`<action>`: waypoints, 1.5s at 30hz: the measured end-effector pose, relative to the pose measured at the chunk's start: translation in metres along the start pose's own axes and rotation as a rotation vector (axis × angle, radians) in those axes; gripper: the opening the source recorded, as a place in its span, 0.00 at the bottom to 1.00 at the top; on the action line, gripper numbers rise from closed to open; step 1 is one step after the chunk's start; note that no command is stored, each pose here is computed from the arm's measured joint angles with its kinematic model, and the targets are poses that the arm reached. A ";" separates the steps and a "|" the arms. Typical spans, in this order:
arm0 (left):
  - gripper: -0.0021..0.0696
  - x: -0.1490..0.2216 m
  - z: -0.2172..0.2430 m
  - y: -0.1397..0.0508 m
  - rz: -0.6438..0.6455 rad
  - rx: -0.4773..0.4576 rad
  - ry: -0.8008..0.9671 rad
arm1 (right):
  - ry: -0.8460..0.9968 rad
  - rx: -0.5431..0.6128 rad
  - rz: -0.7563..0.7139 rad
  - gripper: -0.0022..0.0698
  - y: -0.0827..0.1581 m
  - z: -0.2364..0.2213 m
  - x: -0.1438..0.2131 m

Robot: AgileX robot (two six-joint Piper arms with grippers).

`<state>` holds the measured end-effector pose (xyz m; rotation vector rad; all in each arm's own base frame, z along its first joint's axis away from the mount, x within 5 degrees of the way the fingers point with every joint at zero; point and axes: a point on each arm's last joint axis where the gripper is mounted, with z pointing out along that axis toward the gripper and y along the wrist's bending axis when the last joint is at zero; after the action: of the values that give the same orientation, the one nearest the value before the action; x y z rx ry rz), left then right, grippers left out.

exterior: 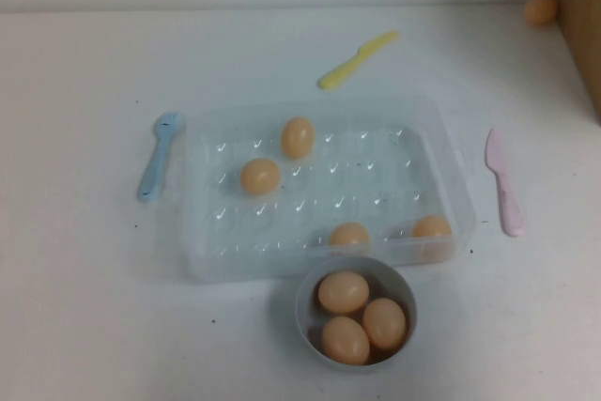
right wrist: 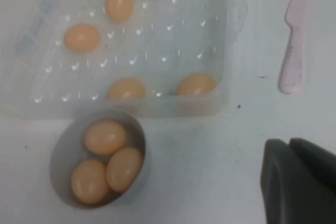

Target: Take an egg out of the egg box

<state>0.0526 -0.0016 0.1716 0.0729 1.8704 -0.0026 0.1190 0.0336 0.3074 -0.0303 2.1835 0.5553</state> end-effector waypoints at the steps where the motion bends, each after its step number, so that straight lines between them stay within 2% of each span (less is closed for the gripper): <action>1: 0.02 0.000 0.000 0.000 0.000 0.000 0.000 | 0.069 0.015 -0.031 0.01 -0.001 0.005 -0.016; 4: 0.02 0.000 0.000 0.000 0.000 0.000 0.000 | 0.184 0.028 -0.102 0.01 0.001 0.012 -0.060; 9: 0.02 0.000 0.000 0.000 0.000 0.000 0.000 | 0.310 0.061 -0.200 0.01 0.003 0.040 -0.108; 17: 0.02 0.000 0.000 0.000 0.000 0.000 0.000 | 0.594 0.159 -0.419 0.01 0.028 0.129 -0.135; 21: 0.02 0.000 0.000 0.000 0.000 0.000 0.000 | 0.630 0.183 -0.503 0.01 0.043 0.175 -0.148; 25: 0.02 0.000 0.000 0.000 0.000 0.000 0.000 | 0.641 0.171 -0.550 0.01 0.057 0.213 -0.150; 31: 0.02 0.000 0.000 0.000 0.000 0.000 0.000 | 0.726 0.140 -0.596 0.01 0.072 0.257 -0.125; 38: 0.02 0.000 0.000 0.000 0.000 0.000 0.000 | 0.797 0.138 -0.616 0.02 0.073 0.282 -0.104; 41: 0.02 0.000 0.000 0.000 0.000 0.000 0.000 | 0.805 0.131 -0.609 0.09 0.073 0.284 -0.102; 45: 0.02 0.000 0.000 0.000 0.000 0.000 0.000 | 0.808 0.091 -0.576 0.28 0.078 0.284 -0.100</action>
<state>0.0526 -0.0016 0.1716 0.0729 1.8704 -0.0026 0.3773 0.2006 0.2613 -0.9457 2.7827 0.0997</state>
